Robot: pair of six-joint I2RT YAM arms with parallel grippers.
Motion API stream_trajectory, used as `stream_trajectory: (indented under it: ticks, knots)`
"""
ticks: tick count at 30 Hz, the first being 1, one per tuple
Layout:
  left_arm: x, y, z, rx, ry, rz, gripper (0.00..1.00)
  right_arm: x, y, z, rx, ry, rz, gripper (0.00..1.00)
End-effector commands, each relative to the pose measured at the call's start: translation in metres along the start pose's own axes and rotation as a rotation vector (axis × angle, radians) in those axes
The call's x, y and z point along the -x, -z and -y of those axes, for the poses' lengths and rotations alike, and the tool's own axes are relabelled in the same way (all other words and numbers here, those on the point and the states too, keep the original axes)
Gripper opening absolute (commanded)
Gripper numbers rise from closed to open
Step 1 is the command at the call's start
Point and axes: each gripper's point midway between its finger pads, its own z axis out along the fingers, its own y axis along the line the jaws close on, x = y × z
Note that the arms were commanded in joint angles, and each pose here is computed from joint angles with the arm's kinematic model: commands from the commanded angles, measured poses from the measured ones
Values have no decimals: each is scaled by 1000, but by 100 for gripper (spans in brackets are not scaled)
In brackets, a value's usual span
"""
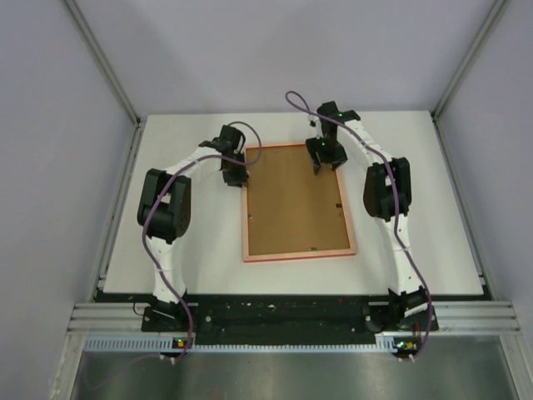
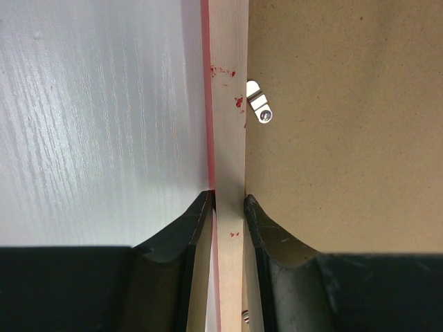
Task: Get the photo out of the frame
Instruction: Adjust the photo frame at the center of the board.
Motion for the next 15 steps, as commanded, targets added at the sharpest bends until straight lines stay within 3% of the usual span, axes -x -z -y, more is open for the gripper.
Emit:
stream_trajectory:
  ticks: [1,15]
  knots:
    - [19,26,12,-49,7,74,21,1,-11,3,1,-19,-6,67]
    - [19,24,13,-54,7,70,21,33,8,4,-133,111,106,69]
